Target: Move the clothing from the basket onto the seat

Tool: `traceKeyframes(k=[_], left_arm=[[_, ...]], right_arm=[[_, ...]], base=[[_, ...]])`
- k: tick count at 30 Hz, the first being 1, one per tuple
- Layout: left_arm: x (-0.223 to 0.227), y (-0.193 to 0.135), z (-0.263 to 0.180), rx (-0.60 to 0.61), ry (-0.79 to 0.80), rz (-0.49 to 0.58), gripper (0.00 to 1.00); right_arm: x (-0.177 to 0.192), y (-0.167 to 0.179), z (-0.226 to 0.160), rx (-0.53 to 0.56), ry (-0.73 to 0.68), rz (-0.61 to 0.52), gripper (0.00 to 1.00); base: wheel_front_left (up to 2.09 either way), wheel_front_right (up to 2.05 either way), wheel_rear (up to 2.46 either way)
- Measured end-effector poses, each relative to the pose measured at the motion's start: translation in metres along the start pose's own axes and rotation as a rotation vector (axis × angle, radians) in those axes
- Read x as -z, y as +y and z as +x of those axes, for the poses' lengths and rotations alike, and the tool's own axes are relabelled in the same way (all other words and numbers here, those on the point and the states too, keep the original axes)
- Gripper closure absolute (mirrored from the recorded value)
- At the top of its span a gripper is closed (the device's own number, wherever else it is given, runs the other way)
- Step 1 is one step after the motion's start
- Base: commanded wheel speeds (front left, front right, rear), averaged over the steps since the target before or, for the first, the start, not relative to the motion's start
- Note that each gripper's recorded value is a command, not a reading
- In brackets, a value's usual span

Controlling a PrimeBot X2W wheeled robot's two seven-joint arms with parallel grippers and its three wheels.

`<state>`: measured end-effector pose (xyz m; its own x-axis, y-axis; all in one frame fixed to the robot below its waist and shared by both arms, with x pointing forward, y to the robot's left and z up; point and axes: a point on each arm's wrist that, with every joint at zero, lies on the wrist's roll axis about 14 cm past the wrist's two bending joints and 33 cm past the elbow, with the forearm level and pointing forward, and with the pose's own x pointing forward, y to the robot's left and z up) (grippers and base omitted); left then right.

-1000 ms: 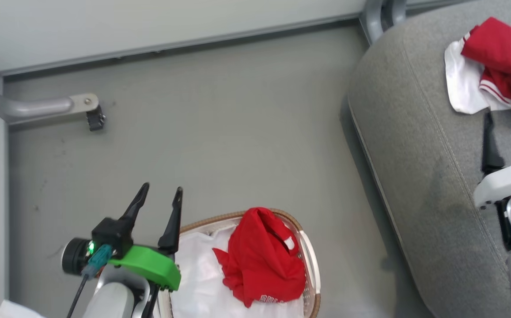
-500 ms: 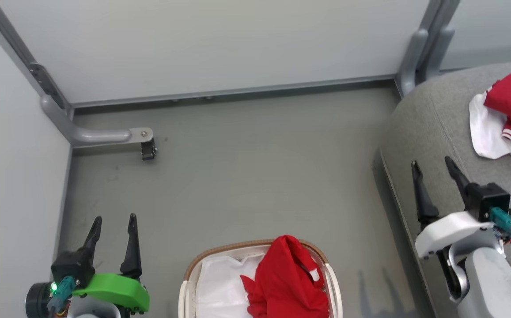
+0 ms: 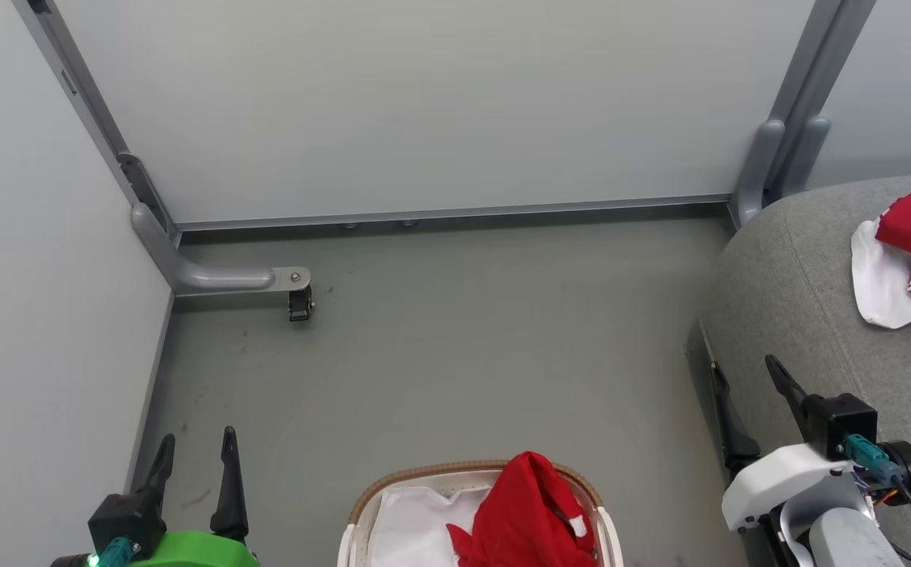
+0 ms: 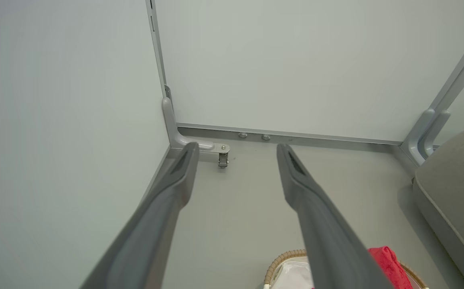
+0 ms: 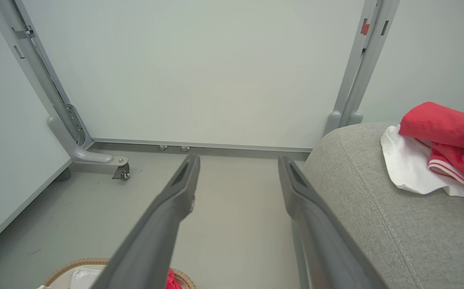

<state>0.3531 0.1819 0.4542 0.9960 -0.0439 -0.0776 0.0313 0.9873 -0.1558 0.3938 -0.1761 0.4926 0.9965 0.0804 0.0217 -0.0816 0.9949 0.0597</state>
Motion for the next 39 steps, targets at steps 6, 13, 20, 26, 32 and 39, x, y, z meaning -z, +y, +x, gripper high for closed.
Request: traceKeyframes(k=[6, 13, 20, 26, 32, 39], left_arm=[[0.003, -0.008, -0.001, 0.023, 0.009, -0.001, 0.0], [0.017, -0.038, 0.003, 0.11, 0.053, -0.013, 0.0], [0.033, -0.098, 0.03, 0.287, 0.115, -0.053, 0.0], [0.058, -0.134, 0.057, 0.391, 0.203, -0.091, 0.0], [0.104, -0.16, 0.075, 0.473, 0.344, -0.097, 0.0], [0.164, -0.175, 0.081, 0.547, 0.518, -0.084, 0.0]], right_arm=[[0.003, 0.0, -0.003, 0.001, 0.01, 0.002, 0.0], [0.002, -0.002, 0.0, 0.006, 0.005, 0.0, 0.0], [-0.013, -0.007, 0.024, 0.005, -0.041, -0.022, 0.0], [-0.014, -0.016, 0.049, 0.02, -0.054, -0.037, 0.0], [-0.002, -0.025, 0.069, 0.036, -0.04, -0.046, 0.0], [0.02, -0.039, 0.084, 0.059, 0.0, -0.059, 0.0]], base=[[0.0, 0.0, 0.0], [0.0, 0.0, 0.0], [0.0, 0.0, 0.0], [0.0, 0.0, 0.0], [0.0, 0.0, 0.0], [0.0, 0.0, 0.0]])
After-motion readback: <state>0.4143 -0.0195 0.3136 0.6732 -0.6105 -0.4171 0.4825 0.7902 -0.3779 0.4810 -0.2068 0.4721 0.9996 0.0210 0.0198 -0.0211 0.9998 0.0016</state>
